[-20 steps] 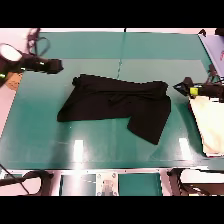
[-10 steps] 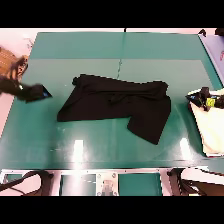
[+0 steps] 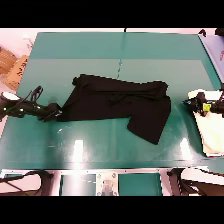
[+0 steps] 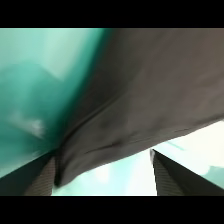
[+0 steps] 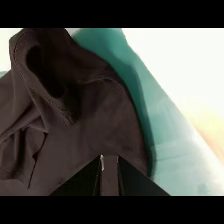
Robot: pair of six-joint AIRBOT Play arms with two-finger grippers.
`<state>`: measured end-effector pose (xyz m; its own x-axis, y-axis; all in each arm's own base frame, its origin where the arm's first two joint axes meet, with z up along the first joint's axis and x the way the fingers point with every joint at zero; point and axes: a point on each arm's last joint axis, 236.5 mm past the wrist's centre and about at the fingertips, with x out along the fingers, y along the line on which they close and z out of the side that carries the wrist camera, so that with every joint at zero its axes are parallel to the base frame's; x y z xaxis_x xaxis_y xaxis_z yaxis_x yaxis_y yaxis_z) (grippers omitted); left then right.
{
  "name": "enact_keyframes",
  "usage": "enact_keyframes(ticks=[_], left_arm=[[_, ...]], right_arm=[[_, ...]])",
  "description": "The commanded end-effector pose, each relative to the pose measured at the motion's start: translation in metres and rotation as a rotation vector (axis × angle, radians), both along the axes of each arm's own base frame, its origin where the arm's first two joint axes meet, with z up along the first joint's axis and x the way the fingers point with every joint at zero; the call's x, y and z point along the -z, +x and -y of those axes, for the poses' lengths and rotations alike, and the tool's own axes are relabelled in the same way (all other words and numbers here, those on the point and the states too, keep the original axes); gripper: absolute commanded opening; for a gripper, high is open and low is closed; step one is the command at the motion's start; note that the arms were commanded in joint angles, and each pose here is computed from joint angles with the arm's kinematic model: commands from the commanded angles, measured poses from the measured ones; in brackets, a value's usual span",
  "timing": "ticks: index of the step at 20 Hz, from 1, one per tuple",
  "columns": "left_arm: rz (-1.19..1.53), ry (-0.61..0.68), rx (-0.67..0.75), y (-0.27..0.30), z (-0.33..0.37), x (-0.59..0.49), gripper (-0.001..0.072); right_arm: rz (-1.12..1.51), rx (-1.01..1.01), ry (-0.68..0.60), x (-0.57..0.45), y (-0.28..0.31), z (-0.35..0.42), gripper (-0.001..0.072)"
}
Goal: Fold the shirts.
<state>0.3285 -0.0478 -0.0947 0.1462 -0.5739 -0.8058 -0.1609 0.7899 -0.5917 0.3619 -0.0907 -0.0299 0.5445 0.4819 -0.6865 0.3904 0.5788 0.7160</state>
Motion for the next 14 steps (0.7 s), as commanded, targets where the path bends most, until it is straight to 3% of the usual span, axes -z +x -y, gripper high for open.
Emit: enact_keyframes(ticks=[1,3,4,6,8,9,14], left_arm=[[-0.014,-0.016,-0.012,0.004,0.008,0.024,0.0436],[0.025,-0.037,0.035,0.009,0.012,0.015,0.0021],[0.04,-0.04,0.059,0.012,0.012,0.009,0.0022],[0.068,-0.008,0.103,0.022,0.005,-0.003,0.0022],[0.088,0.056,0.127,0.031,-0.008,-0.008,0.0022],[0.087,0.083,0.129,0.033,-0.014,-0.008,0.0022],[0.113,0.129,0.122,0.041,-0.024,-0.006,0.0023]], right_arm=[[-0.002,0.001,-0.003,0.001,0.0,0.0,0.0129],[-0.002,0.0,-0.003,0.001,0.0,0.0,0.0131],[-0.002,0.0,-0.004,0.001,0.0,0.0,0.0154],[-0.014,-0.005,-0.008,0.005,-0.002,0.0,0.0268],[-0.053,-0.028,-0.03,0.017,-0.01,0.002,0.0306],[-0.073,-0.035,-0.028,0.023,-0.015,0.001,0.0368],[-0.158,-0.037,0.02,0.063,-0.029,-0.017,0.0372]])
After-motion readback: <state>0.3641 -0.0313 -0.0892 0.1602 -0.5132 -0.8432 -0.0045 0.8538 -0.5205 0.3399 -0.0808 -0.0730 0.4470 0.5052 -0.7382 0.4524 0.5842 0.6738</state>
